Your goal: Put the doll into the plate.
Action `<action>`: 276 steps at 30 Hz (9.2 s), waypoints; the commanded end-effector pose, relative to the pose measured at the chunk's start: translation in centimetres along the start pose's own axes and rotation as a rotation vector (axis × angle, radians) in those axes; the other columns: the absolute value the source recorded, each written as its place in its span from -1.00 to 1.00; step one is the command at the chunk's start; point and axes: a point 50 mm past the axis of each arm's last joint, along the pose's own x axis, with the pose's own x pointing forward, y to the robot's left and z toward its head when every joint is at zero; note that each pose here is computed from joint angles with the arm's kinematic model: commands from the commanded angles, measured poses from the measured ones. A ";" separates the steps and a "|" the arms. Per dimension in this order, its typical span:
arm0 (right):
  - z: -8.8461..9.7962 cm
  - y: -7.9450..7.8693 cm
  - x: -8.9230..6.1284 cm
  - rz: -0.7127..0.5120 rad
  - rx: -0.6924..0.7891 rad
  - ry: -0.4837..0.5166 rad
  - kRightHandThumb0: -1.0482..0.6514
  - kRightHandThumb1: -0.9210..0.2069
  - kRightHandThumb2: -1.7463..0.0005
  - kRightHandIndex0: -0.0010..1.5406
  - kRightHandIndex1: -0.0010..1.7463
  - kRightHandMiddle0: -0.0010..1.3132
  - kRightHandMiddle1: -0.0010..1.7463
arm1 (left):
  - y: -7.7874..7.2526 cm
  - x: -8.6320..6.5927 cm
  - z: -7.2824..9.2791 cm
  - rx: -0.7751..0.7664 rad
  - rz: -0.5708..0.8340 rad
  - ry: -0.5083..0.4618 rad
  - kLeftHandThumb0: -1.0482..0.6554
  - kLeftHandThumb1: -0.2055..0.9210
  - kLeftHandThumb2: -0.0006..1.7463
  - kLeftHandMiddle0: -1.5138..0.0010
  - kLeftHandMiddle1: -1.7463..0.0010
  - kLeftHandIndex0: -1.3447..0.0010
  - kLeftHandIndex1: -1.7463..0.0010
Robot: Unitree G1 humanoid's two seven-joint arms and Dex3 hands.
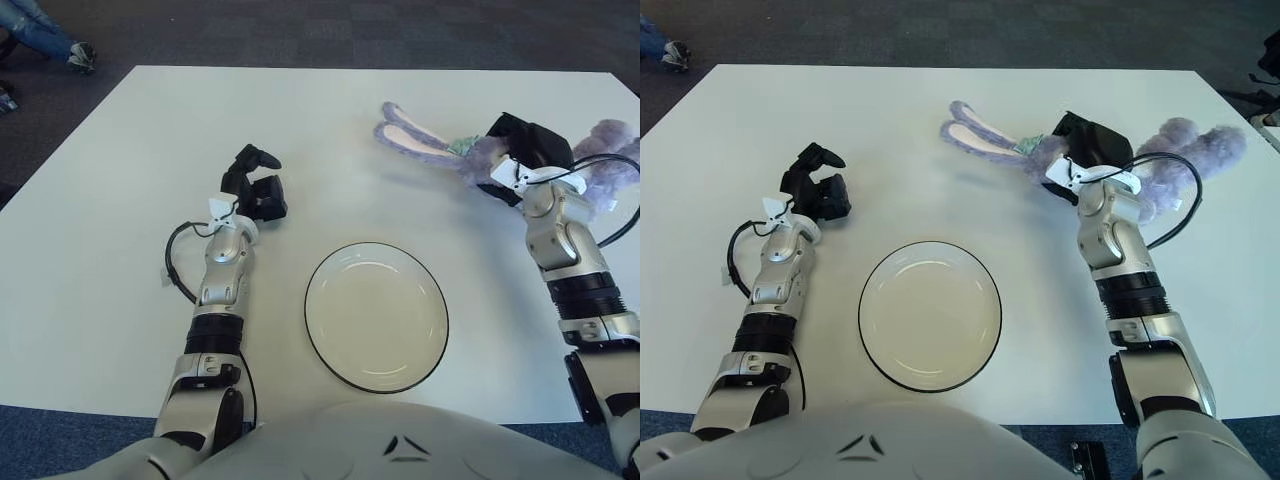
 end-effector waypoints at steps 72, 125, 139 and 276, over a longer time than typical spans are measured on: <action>11.5 -1.7 -5.8 0.104 0.178 -0.451 0.23 0.67 -0.77 0.30 0.48 0.06 1.00 | -0.6 -0.5 -1.0 0.002 -0.159 0.006 -0.27 0.24 0.26 -0.54 -1.00 0.29 -1.00; 12.3 -2.8 -11.5 0.316 0.445 -0.759 0.23 0.52 -0.82 0.05 0.93 -0.11 1.00 | -0.6 -0.1 -1.4 0.006 -0.161 0.016 -0.28 0.16 0.32 -0.57 -1.00 0.25 -1.00; 12.2 -2.9 -12.1 0.386 0.452 -0.803 0.23 0.43 -0.78 -0.02 0.97 -0.17 1.00 | -0.9 0.0 -1.5 0.009 -0.157 0.002 -0.28 0.19 0.30 -0.55 -1.00 0.26 -1.00; 13.5 -4.3 -12.9 0.471 0.193 -1.057 0.23 0.32 -0.58 -0.06 1.00 0.03 0.63 | -2.8 0.7 0.0 0.104 -0.180 0.022 -0.30 0.09 0.37 -0.51 -1.00 0.20 -1.00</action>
